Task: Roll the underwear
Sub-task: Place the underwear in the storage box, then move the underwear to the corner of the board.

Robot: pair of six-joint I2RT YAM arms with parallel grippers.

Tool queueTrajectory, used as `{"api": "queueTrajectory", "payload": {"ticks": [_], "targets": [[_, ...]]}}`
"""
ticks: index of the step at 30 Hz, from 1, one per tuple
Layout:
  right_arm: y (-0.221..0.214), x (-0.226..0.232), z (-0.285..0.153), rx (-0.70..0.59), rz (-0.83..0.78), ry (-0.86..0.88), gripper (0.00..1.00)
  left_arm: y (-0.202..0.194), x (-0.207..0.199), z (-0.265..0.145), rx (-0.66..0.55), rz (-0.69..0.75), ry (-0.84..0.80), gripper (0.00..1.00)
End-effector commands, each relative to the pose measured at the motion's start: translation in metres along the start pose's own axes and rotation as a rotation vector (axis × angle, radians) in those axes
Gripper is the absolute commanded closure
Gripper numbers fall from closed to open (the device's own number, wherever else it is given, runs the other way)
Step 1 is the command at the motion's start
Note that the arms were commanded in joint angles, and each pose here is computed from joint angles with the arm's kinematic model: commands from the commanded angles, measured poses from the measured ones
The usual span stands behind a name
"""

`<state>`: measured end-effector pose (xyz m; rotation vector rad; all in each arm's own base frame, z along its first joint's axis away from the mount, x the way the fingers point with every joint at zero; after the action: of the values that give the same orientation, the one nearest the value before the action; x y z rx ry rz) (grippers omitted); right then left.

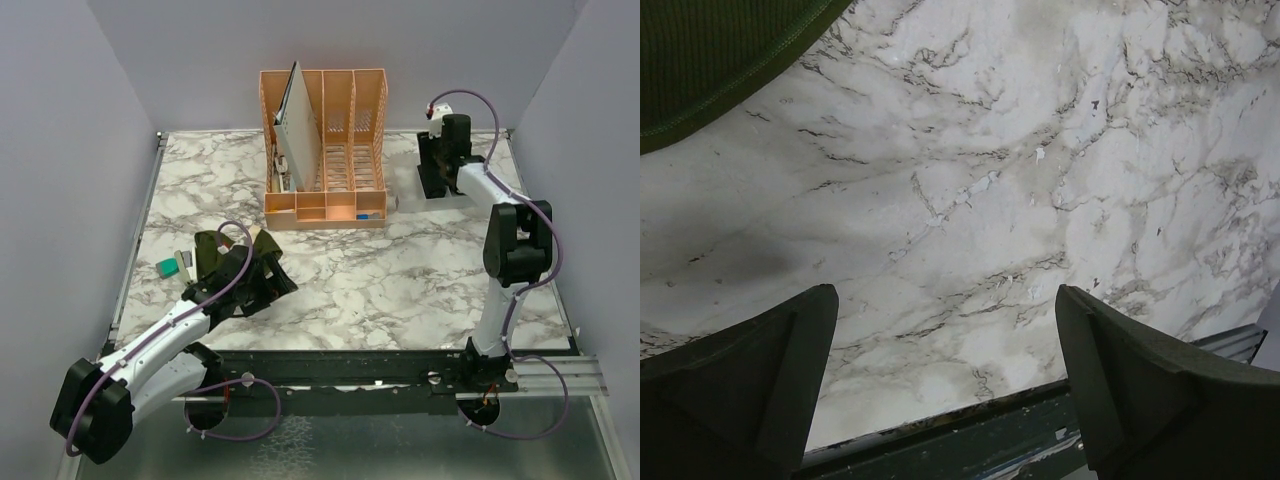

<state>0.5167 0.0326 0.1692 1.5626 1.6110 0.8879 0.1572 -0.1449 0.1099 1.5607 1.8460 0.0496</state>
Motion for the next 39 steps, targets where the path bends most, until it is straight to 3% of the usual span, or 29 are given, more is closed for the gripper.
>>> {"api": "queueTrajectory", "payload": {"ticks": [1, 6, 12, 17, 24, 27, 28, 32, 34, 39], "targets": [[-0.031, 0.004, 0.007, 0.094, 0.034, 0.063, 0.50, -0.004, 0.001, 0.001, 0.012, 0.000, -0.021, 0.03], [-0.047, 0.002, 0.014, 0.132, 0.072, 0.050, 0.69, -0.003, 0.001, -0.001, 0.007, 0.005, -0.019, 0.03], [-0.073, 0.000, 0.026, 0.211, 0.101, 0.037, 0.70, 0.010, 0.002, -0.012, -0.064, 0.040, 0.025, 0.03], [-0.063, 0.000, 0.022, 0.204, 0.132, 0.039, 0.69, 0.025, 0.007, -0.024, -0.119, 0.092, 0.120, 0.01], [0.016, 0.012, -0.038, 0.003, 0.195, 0.164, 0.44, 0.055, 0.021, -0.030, -0.145, 0.097, 0.277, 0.01], [0.028, 0.026, -0.081, -0.078, 0.286, 0.290, 0.27, 0.070, 0.040, -0.033, -0.169, 0.032, 0.365, 0.01], [0.026, 0.033, -0.094, -0.086, 0.316, 0.353, 0.26, 0.074, 0.047, -0.033, -0.174, 0.007, 0.386, 0.01], [-0.004, 0.059, -0.141, 0.028, 0.481, 0.561, 0.24, 0.081, 0.074, -0.033, -0.159, -0.080, 0.448, 0.01], [-0.024, 0.065, -0.156, 0.126, 0.585, 0.586, 0.32, 0.084, 0.081, -0.033, -0.167, -0.112, 0.468, 0.01], [-0.072, 0.079, -0.186, 0.308, 0.663, 0.690, 0.43, 0.083, 0.085, -0.021, -0.131, -0.158, 0.424, 0.03]]}}
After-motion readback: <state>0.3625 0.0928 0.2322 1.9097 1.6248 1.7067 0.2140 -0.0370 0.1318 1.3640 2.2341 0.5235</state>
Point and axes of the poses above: each gripper's point midway between its finger pads, its own z axis out along the fingers, its own x axis along the line the jaws close on, y = z × x, the point moved 6 cm from there along -z, back along the fingers, and after that the axes turned 14 degrees about z, right-handed, at the moved point
